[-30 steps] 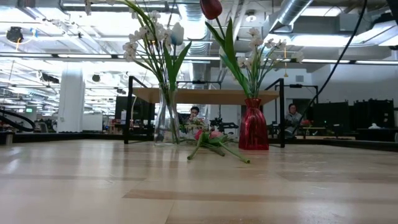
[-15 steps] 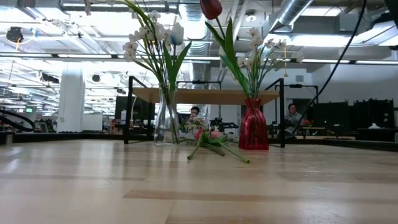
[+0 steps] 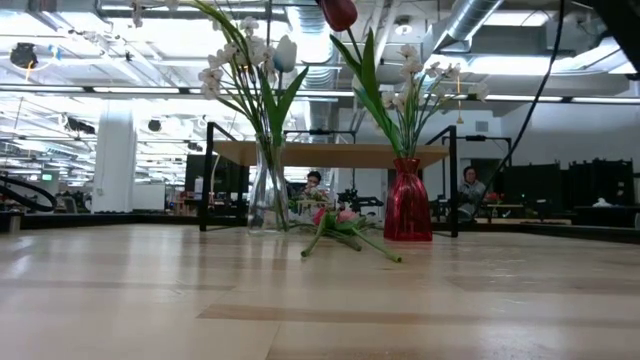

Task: Pick and place flowers into a vace then onto a shelf
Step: Put the yellow flower into the transparent vase

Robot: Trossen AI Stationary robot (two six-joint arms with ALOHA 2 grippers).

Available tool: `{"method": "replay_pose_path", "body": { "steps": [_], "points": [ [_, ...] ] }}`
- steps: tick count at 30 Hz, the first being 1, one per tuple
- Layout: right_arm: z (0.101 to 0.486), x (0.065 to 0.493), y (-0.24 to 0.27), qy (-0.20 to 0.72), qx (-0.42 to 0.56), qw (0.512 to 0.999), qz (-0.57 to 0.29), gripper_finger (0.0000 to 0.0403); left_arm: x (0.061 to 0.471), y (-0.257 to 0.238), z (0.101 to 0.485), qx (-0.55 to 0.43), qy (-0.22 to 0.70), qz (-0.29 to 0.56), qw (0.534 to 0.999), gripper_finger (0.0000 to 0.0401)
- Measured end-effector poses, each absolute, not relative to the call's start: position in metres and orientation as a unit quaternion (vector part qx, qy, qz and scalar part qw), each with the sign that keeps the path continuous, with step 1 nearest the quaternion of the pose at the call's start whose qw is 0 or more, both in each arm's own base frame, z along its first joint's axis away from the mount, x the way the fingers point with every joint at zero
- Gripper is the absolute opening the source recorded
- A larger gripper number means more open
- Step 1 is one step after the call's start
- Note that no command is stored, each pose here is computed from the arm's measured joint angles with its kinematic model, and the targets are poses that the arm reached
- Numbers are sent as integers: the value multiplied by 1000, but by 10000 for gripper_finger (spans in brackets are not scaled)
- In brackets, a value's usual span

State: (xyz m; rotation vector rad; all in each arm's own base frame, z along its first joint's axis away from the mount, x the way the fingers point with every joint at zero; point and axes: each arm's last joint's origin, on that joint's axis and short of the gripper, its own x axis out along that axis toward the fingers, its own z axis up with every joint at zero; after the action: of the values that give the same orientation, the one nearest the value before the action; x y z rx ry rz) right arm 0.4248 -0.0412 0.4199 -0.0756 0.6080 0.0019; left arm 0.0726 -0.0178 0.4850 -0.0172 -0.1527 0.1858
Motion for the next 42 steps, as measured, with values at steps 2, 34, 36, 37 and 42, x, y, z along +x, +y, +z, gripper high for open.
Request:
{"method": "replay_pose_path", "body": {
  "steps": [2,34,36,37,42],
  "points": [
    [417,426,-43,305,-37,951,0,0,73,-18,485,-9,-76,93,993,193],
    [361,448,-51,419,-19,907,16,136,73,-18,485,5,-74,94,993,193],
    [361,447,-51,424,-19,905,16,153,73,-18,485,5,-74,94,993,193],
    [363,445,-50,427,-19,904,17,161,73,-18,485,4,-74,94,993,193],
    [370,435,-50,441,-26,897,18,188,73,-18,485,4,-74,94,993,193]
  ]
}}
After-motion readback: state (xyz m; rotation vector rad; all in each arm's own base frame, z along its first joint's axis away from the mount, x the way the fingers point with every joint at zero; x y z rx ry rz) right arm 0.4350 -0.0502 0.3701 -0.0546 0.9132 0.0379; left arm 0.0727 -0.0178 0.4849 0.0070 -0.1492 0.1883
